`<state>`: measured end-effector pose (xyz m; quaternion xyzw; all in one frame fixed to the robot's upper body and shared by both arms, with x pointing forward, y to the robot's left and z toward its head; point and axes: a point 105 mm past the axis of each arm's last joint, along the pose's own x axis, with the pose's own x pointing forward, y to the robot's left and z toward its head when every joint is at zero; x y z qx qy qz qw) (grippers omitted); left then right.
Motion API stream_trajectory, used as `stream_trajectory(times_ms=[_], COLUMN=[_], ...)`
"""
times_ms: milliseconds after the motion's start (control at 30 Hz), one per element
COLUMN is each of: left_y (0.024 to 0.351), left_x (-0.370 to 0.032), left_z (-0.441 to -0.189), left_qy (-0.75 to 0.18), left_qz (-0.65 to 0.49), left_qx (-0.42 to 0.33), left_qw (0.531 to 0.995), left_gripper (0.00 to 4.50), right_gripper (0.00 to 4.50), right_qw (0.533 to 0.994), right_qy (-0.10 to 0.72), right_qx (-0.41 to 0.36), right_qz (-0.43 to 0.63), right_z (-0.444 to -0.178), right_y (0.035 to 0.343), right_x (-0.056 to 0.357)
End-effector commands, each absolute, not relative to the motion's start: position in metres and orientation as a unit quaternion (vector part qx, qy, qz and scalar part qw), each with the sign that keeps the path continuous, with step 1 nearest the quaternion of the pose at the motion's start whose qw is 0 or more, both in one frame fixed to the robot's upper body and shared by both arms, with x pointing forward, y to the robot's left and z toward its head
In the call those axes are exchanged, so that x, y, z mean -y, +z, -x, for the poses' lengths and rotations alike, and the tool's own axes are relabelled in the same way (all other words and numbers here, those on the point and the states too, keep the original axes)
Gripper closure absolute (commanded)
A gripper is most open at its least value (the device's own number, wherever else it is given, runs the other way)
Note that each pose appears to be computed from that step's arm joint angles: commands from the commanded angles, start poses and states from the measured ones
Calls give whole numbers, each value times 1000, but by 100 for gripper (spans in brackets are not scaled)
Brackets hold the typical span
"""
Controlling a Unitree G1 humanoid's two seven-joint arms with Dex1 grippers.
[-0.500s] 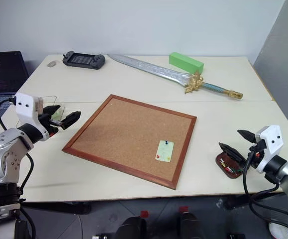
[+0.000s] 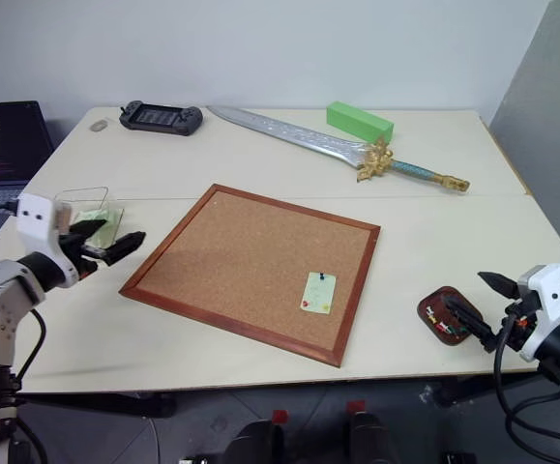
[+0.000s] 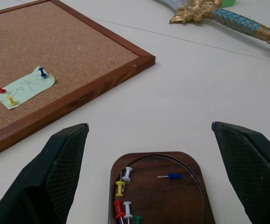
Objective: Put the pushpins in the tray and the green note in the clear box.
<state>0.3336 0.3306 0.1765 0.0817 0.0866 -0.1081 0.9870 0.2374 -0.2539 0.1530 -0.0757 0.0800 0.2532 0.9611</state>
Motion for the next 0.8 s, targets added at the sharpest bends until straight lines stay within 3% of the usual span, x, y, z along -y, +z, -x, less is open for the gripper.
stream_trajectory(times_ms=[33, 333, 600, 800], left_y=[192, 191, 193, 190], left_x=[-337, -316, -272, -207], left_z=[-333, -340, -345, -329], left_qy=[-104, -150, -266, -470], left_qz=[-89, -89, -86, -102], left_qx=[-64, -63, -68, -112], left_qw=[989, 983, 958, 869], left_gripper=[4, 4, 4, 4], right_gripper=[0, 0, 0, 0], right_qw=[962, 959, 943, 893], right_qy=[251, 264, 318, 440], right_qx=[-69, -65, -64, -60], right_qz=[86, 86, 76, 75], right_z=[-237, -239, -233, -229], right_y=[163, 164, 162, 173], right_x=[259, 248, 217, 174])
